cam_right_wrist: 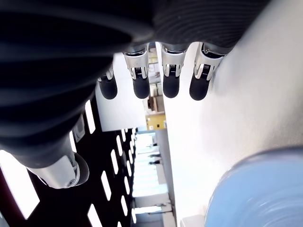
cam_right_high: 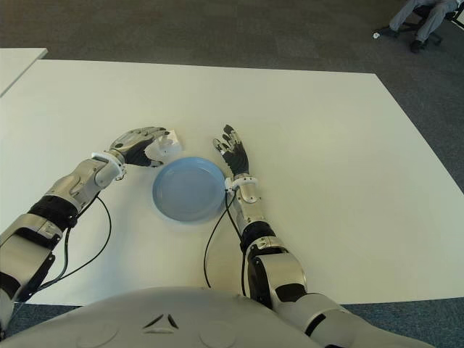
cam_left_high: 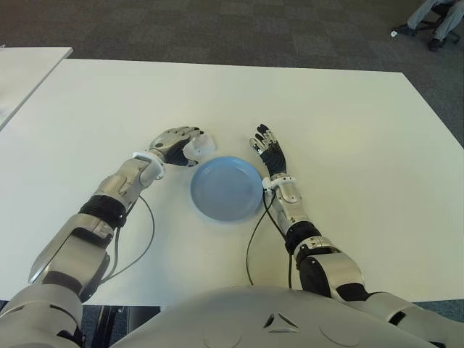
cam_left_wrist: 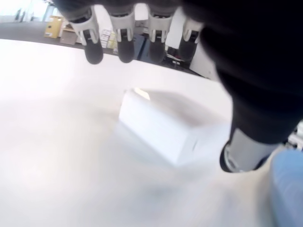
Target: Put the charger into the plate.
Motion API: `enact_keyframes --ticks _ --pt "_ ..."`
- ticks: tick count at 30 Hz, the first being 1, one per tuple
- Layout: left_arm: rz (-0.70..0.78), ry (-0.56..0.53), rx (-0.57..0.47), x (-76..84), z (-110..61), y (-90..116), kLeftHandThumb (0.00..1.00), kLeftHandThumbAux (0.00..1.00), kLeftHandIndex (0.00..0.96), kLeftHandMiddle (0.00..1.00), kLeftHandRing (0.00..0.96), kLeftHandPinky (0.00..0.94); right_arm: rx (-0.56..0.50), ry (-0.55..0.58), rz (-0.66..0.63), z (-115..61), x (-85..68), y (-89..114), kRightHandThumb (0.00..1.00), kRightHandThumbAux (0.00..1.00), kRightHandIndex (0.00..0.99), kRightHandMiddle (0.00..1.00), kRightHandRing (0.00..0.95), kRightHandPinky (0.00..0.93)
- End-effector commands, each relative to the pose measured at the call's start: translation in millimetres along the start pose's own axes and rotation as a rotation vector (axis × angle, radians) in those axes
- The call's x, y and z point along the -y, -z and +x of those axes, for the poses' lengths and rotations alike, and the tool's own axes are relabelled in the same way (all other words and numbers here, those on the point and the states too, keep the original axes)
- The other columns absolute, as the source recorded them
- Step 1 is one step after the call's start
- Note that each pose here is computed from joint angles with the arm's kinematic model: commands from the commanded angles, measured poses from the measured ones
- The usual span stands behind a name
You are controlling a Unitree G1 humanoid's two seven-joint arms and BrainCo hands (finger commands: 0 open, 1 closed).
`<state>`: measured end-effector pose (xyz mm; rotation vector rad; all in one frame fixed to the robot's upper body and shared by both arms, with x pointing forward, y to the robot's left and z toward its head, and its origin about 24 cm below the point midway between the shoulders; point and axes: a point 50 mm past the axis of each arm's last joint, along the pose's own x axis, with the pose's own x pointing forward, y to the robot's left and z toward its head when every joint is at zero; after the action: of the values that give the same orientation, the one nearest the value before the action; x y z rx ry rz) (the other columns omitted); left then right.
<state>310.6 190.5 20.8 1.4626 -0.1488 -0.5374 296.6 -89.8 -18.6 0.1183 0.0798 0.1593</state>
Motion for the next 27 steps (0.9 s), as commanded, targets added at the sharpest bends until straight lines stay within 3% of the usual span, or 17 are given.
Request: enact_keyframes --ticks 1,18,27 --pt "0.181 0.013 0.086 -4.5 2.1 0.3 0.000 0.705 0.000 0.000 0.000 0.000 -0.081 -0.001 0.007 -11.1 -2.3 18.0 0.000 0.626 0.064 0.076 0.061 0.074" --pt "0.509 0.106 0.292 19.2 -13.1 0.8 0.000 0.787 0.000 0.000 0.000 0.000 -0.065 0.001 0.012 -11.7 -2.2 15.8 0.000 0.638 0.046 0.069 0.054 0.061" --pt "0.673 0.202 0.318 25.9 -20.5 9.4 0.000 0.822 0.000 0.000 0.000 0.000 -0.060 0.008 0.019 -12.4 -2.3 15.2 0.000 0.641 0.042 0.069 0.052 0.055"
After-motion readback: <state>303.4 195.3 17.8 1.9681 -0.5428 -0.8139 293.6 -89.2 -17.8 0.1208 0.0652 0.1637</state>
